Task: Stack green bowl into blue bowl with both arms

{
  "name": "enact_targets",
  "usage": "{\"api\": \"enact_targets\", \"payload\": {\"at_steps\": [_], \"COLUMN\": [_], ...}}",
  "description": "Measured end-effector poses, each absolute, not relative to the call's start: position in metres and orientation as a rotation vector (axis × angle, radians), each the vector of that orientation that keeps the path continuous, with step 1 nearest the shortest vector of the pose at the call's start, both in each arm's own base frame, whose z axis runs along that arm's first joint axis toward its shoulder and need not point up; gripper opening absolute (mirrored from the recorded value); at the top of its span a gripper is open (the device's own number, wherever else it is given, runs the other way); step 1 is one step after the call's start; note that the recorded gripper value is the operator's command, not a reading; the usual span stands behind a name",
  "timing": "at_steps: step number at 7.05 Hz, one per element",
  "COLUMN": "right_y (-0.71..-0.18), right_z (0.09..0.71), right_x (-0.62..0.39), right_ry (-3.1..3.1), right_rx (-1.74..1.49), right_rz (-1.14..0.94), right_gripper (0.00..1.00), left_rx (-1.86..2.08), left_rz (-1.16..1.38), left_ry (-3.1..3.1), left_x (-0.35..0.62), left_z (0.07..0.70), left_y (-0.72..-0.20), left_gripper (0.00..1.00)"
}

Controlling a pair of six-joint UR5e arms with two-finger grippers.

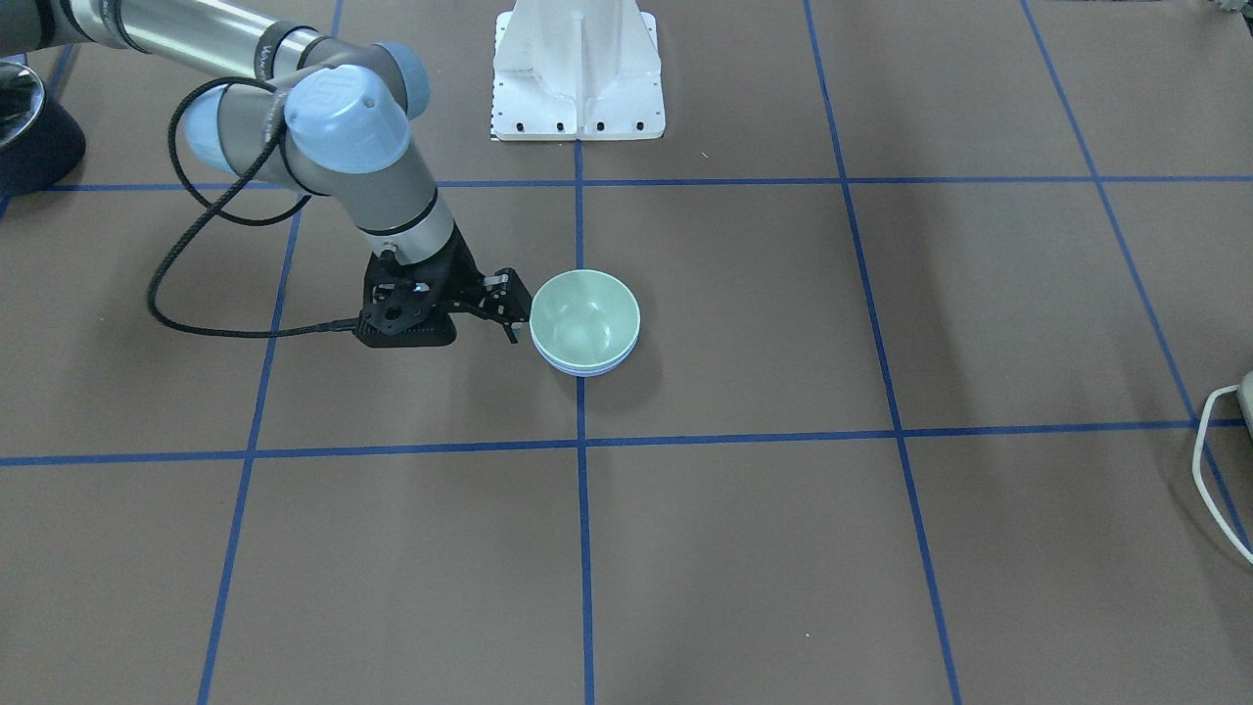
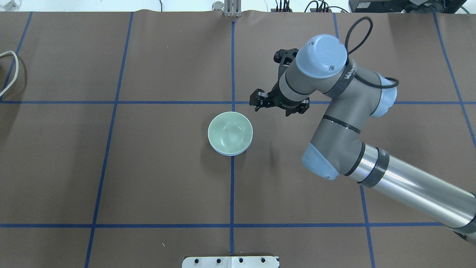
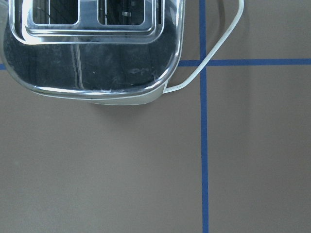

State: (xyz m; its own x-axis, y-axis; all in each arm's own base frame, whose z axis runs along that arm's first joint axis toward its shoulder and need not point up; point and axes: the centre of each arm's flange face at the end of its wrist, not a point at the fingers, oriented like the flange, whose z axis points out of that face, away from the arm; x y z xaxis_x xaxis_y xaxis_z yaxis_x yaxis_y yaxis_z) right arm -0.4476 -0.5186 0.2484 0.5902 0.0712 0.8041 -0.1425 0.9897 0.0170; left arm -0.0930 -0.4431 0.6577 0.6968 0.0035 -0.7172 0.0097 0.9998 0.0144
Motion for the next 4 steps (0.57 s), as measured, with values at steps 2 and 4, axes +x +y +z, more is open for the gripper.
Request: {"api": "enact_targets", "payload": {"at_steps": [2,4], "right_y": [-0.578,-0.605], "right_z": [0.322,0.411], "right_x": [-0.336,-0.225], "right_ry": [-0.856,-0.763], "right_rx": [0.136,0.179], "right_rz": [0.034,-0.036], "right_gripper": [1.0,1.0], "left_rx": [0.001,0.005], "left_rz": [-0.053,-0.065], "left_ry": [0.799,0.799], "left_x": [-0.093,-0.092], "left_z": [0.652,0.646], "left_y": [-0.446,-0.454], "left_gripper": [0.98,0.98]}}
